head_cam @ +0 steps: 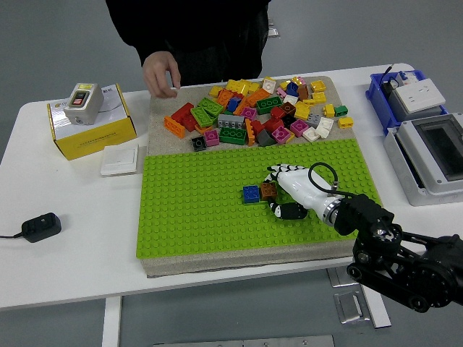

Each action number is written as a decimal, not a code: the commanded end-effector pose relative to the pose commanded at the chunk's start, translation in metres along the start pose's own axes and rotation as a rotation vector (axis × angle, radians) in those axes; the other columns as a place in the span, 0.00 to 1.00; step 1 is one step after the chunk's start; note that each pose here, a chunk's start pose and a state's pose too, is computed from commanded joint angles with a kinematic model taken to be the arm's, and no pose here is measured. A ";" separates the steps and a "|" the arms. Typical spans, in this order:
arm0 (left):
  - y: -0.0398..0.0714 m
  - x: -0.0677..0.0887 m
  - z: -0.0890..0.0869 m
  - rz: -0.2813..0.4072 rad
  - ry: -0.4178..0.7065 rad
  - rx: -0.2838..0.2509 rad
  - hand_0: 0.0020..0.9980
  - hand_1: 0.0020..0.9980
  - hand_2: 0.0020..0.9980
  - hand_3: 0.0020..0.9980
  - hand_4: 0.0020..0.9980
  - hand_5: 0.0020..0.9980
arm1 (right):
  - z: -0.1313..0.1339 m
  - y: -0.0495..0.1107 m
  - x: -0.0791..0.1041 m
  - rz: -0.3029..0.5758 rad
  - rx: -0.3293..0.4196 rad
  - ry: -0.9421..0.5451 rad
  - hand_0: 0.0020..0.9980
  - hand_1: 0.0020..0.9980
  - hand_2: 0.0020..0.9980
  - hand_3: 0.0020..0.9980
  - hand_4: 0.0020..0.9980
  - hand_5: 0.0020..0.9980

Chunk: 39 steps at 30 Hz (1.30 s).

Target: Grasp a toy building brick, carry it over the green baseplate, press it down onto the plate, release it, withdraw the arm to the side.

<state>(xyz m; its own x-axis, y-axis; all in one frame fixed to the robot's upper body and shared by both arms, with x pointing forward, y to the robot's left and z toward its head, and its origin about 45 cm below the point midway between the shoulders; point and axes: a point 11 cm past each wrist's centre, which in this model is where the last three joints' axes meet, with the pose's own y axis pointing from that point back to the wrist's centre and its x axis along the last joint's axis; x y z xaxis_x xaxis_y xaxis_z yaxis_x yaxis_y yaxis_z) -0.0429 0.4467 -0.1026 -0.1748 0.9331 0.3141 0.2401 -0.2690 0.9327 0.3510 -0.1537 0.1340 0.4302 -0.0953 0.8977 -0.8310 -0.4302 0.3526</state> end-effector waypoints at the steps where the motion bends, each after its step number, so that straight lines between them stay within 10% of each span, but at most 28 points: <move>1: 0.000 0.000 0.000 0.000 0.000 0.000 0.70 0.72 0.72 0.75 0.43 0.53 | 0.000 0.000 0.000 0.001 0.001 -0.002 0.90 0.98 0.96 0.50 0.43 0.30; 31: 0.000 0.000 -0.001 0.002 -0.003 -0.002 0.70 0.72 0.72 0.75 0.42 0.52 | -0.004 0.000 0.002 0.010 0.009 -0.003 0.89 0.97 0.96 0.50 0.43 0.31; 39: 0.000 0.000 0.000 0.005 -0.004 -0.006 0.70 0.72 0.72 0.74 0.42 0.52 | -0.004 0.000 0.002 0.012 0.011 -0.004 0.89 0.97 0.98 0.69 0.44 0.31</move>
<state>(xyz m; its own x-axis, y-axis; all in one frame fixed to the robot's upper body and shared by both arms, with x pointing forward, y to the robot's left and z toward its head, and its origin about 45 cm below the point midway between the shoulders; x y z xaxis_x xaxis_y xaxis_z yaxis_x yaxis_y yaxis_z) -0.0432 0.4471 -0.1027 -0.1703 0.9326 0.3181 0.2351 -0.2750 0.9322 0.3509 -0.1501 0.1368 0.4216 -0.1046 0.9008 -0.8323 -0.4389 0.3386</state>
